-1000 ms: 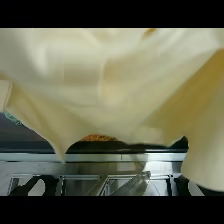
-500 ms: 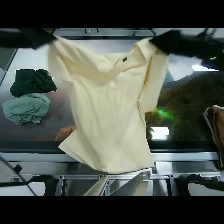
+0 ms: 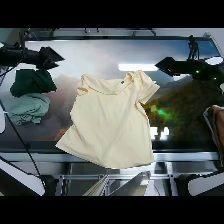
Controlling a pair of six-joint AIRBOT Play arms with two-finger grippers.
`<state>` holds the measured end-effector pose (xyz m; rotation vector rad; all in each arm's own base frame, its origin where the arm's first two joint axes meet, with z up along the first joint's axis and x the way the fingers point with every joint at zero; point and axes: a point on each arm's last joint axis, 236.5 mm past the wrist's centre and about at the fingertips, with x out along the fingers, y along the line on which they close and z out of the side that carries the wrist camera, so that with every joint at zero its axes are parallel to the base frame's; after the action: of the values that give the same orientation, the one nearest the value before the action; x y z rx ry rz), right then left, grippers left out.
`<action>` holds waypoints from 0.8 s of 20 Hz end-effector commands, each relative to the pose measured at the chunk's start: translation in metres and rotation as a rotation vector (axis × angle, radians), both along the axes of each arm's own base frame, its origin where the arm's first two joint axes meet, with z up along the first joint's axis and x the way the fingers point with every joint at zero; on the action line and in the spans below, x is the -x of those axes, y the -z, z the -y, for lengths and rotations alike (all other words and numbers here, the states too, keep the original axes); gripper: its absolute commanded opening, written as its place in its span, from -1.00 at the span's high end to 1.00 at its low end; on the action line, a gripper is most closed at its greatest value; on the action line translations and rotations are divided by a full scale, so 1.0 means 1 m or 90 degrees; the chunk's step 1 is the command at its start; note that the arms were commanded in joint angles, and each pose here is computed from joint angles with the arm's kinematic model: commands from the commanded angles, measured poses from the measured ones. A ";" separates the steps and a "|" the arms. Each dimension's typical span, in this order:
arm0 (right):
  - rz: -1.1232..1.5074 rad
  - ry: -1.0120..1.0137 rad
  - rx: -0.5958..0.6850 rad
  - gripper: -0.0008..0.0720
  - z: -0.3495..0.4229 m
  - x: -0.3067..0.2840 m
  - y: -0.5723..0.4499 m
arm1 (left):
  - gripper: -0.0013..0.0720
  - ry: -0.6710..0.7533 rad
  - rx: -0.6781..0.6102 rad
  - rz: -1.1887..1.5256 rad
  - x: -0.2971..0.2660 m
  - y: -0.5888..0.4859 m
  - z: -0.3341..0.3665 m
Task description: Fold the shirts.
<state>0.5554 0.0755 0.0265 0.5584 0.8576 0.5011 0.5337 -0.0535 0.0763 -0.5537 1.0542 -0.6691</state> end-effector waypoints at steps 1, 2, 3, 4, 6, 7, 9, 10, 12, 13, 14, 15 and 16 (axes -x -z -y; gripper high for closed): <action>-0.112 0.001 0.120 -0.40 0.047 0.017 0.053 | -0.98 -0.025 0.042 -0.150 0.061 0.017 -0.034; -0.119 -0.003 0.126 -0.40 0.048 0.014 0.063 | -0.98 -0.036 0.052 -0.173 0.076 0.021 -0.037; -0.124 -0.008 0.125 -0.40 0.047 0.009 0.072 | -0.98 -0.045 0.058 -0.199 0.094 0.025 -0.040; -0.135 -0.009 0.120 -0.40 0.044 0.003 0.081 | -0.98 -0.053 0.044 -0.228 0.114 0.034 -0.044; -0.152 -0.026 0.112 -0.40 0.036 -0.006 0.100 | -0.98 -0.066 -0.024 -0.311 0.167 0.065 -0.049; -0.158 -0.042 0.108 -0.40 0.029 -0.009 0.108 | -0.98 -0.077 -0.059 -0.354 0.193 0.081 -0.052; -0.164 -0.073 0.107 -0.40 0.010 -0.014 0.118 | -0.98 -0.097 -0.091 -0.417 0.235 0.103 -0.049; -0.166 -0.080 0.107 -0.39 0.000 -0.015 0.122 | -0.98 -0.106 -0.093 -0.435 0.249 0.111 -0.045; -0.170 -0.102 0.108 -0.39 -0.019 -0.013 0.129 | -0.97 -0.129 -0.110 -0.478 0.279 0.131 -0.041; -0.173 -0.115 0.108 -0.39 -0.029 -0.010 0.130 | -0.97 -0.133 -0.116 -0.497 0.291 0.139 -0.039; -0.173 -0.126 0.109 -0.39 -0.038 -0.008 0.130 | -0.97 -0.133 -0.112 -0.517 0.303 0.146 -0.035; -0.174 -0.135 0.109 -0.37 -0.045 -0.006 0.130 | -0.97 -0.131 -0.105 -0.537 0.313 0.152 -0.030; -0.176 -0.145 0.110 -0.08 -0.052 -0.003 0.130 | -0.93 -0.129 -0.098 -0.556 0.322 0.159 -0.025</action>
<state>0.5663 0.1057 -0.0984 0.3989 1.1910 0.5180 0.2476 -0.0213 -0.0602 -0.8070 1.7325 -0.1968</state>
